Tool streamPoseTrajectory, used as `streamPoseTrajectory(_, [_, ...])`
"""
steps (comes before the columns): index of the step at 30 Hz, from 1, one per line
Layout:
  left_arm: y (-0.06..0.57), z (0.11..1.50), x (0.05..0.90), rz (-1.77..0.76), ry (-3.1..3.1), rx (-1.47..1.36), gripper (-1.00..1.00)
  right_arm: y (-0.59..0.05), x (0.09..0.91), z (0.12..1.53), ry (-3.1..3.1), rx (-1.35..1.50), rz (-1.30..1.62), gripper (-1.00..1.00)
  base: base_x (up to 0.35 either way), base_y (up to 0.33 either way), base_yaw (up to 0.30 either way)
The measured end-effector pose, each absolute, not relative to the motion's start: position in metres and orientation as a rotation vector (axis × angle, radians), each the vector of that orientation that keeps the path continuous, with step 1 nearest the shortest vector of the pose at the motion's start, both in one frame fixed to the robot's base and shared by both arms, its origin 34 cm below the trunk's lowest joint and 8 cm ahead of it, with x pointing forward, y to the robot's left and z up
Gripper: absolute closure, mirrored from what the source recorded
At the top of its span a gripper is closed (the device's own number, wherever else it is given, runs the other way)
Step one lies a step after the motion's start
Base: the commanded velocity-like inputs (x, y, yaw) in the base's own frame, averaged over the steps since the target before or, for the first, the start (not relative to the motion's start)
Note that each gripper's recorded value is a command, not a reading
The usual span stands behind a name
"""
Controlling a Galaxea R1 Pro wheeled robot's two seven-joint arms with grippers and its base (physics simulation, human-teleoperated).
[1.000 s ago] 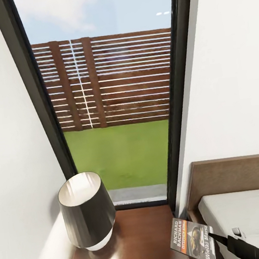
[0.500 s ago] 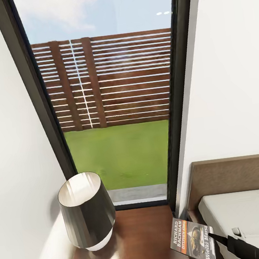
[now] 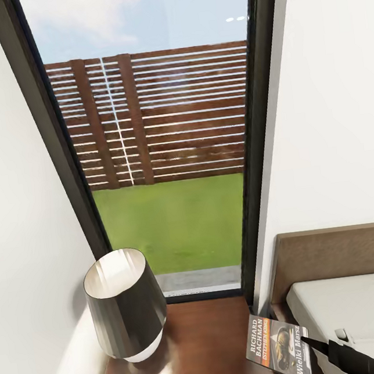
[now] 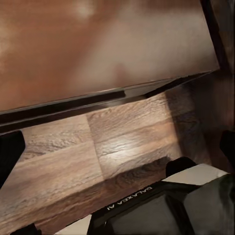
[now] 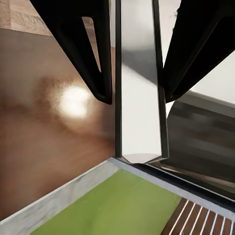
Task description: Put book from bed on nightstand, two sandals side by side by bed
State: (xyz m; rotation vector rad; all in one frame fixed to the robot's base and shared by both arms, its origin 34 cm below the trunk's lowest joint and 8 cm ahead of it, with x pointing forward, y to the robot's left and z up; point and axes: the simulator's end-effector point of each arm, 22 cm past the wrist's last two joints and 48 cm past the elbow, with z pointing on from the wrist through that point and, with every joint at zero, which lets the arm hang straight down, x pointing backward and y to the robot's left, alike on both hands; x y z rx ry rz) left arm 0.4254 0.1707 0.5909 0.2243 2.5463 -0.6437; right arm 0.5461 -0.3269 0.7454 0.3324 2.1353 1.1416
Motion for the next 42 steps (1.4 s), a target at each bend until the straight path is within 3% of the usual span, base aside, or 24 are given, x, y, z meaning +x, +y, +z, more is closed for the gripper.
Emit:
streamPoseTrajectory(5, [0.137,0.633,0.424,-1.014,2.412,0.314,-1.0,-0.327,0.546,0.745,2.138,0.33,1.142,1.0,0.0,0.0,0.0])
streamPoseTrajectory(11, [0.1,0.711,0.487,-1.351,2.306,0.353,-1.0,-0.326,0.545,0.745,2.14,0.328,1.142,1.0,0.0,0.0,0.0])
streamPoseTrajectory(16, [0.119,0.781,0.555,-1.433,2.141,0.263,-1.0,-0.326,0.545,0.745,2.141,0.328,1.142,1.0,0.0,0.0,0.0])
streamPoseTrajectory(26, [0.118,0.818,0.556,-1.605,2.051,0.215,-1.0,-0.318,0.545,0.744,2.142,0.325,1.16,1.0,0.0,0.0,0.0])
streamPoseTrajectory(32, [0.115,0.819,0.556,-1.616,2.049,0.213,-1.0,-0.211,0.554,0.728,2.164,0.36,1.297,1.0,0.0,0.0,0.0])
streamPoseTrajectory(42, [0.099,0.819,0.554,-1.639,2.04,0.211,-1.0,-0.179,0.611,0.745,2.217,0.474,1.282,1.0,0.0,0.0,0.0])
